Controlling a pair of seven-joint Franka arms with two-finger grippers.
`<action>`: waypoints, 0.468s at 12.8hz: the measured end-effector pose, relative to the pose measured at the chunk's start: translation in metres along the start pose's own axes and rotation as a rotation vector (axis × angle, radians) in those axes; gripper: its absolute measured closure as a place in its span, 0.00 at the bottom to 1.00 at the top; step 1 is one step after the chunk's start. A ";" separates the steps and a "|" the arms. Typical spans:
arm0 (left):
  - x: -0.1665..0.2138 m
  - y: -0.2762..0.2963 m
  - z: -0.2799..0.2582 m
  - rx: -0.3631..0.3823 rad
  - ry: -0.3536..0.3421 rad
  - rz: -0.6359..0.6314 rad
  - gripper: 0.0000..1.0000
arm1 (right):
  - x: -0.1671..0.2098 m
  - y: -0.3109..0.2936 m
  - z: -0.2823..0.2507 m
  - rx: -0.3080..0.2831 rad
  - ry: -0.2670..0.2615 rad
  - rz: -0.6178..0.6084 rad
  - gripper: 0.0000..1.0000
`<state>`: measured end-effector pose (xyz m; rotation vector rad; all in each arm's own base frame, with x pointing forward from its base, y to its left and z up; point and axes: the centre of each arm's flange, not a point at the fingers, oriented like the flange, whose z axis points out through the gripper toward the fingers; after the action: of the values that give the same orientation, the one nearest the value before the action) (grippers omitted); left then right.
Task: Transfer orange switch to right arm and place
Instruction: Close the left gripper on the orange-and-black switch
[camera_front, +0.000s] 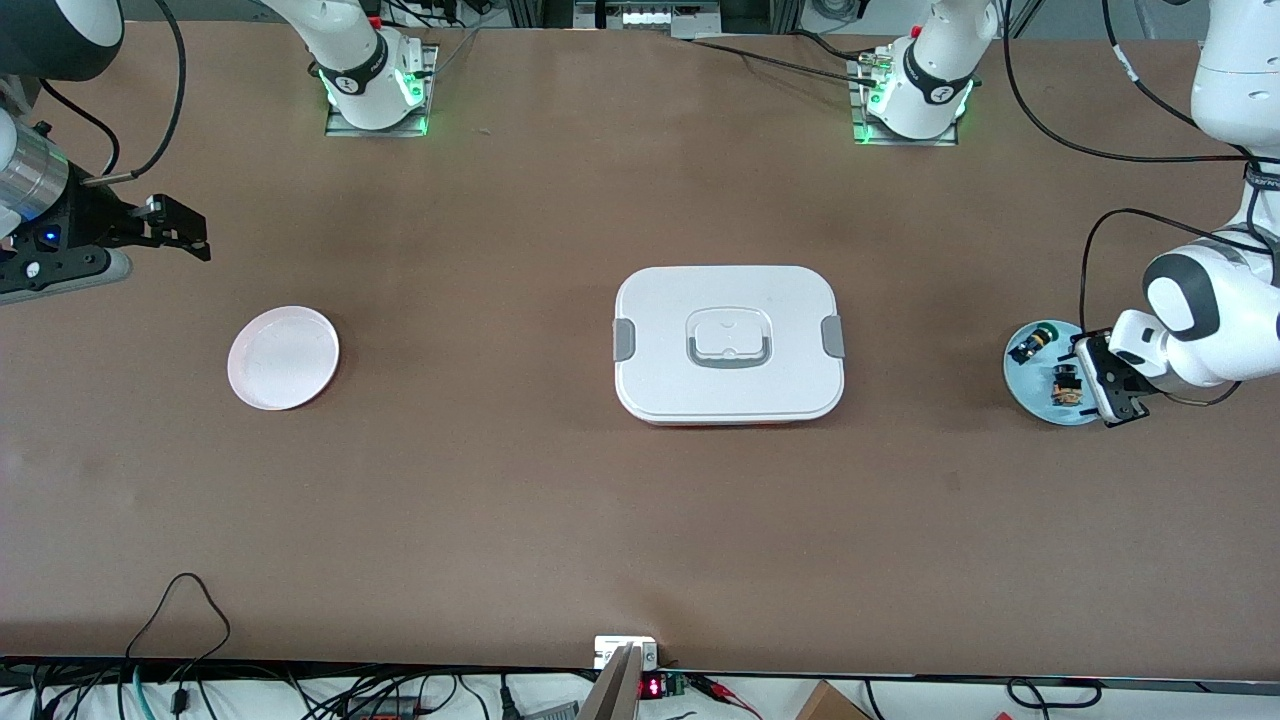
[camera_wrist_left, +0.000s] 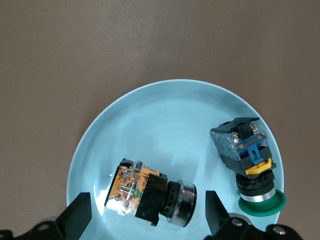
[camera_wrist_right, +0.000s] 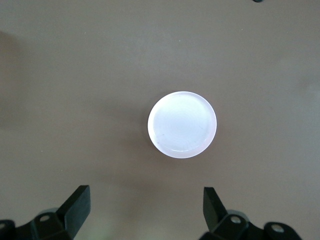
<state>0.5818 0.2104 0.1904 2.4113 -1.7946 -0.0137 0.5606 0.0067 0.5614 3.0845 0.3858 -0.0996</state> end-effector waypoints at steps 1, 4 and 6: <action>-0.002 0.000 0.000 -0.002 0.001 0.007 0.00 | 0.000 0.000 0.000 0.000 0.000 0.000 0.00; -0.004 0.001 0.001 -0.009 0.003 0.045 0.00 | 0.000 0.000 0.000 0.000 0.000 0.000 0.00; -0.001 0.001 0.001 -0.010 0.005 0.083 0.00 | 0.000 0.000 0.000 0.000 0.000 0.000 0.00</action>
<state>0.5804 0.2110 0.1896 2.3265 -1.8860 -0.0077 0.5606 0.0067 0.5614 3.0846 0.3858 -0.1001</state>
